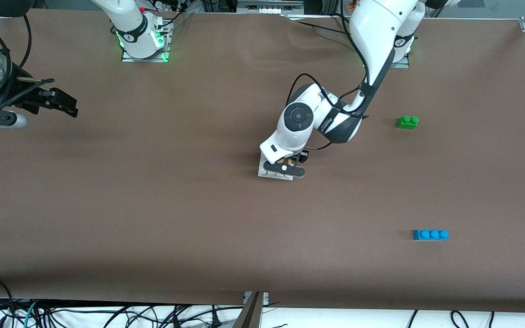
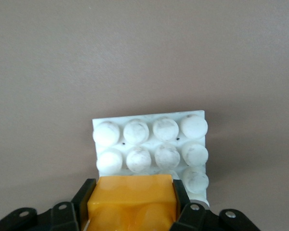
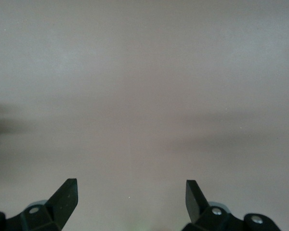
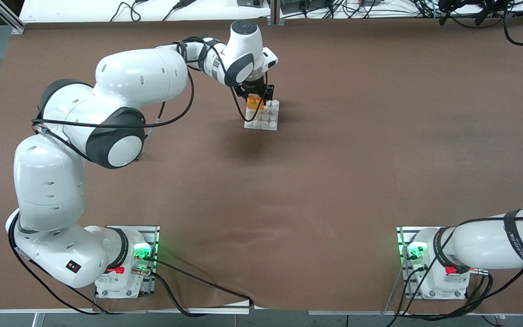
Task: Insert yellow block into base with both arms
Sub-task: 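Lower and press the yellow brick onto the plate studs with the left gripper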
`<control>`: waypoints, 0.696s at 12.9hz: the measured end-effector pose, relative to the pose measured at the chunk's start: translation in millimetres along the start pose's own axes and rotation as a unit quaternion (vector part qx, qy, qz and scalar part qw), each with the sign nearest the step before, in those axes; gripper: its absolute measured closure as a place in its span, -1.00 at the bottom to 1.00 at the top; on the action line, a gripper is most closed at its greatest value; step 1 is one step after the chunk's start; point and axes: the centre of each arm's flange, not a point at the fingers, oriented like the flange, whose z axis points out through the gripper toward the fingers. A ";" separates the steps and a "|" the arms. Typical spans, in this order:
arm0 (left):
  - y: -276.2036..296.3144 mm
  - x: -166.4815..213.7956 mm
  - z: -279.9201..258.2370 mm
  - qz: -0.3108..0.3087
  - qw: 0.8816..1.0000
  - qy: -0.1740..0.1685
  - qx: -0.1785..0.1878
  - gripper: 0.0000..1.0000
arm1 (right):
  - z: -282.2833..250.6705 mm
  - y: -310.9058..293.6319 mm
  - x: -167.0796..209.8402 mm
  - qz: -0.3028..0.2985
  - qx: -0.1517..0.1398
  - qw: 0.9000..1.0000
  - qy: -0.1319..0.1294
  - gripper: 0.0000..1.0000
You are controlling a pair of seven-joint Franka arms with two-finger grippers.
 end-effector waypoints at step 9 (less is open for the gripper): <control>21.1 -9.6 20.6 0.016 1.000 0.014 0.010 -0.37 | 0.0 0.0 0.0 0.000 0.000 1.000 0.000 -0.98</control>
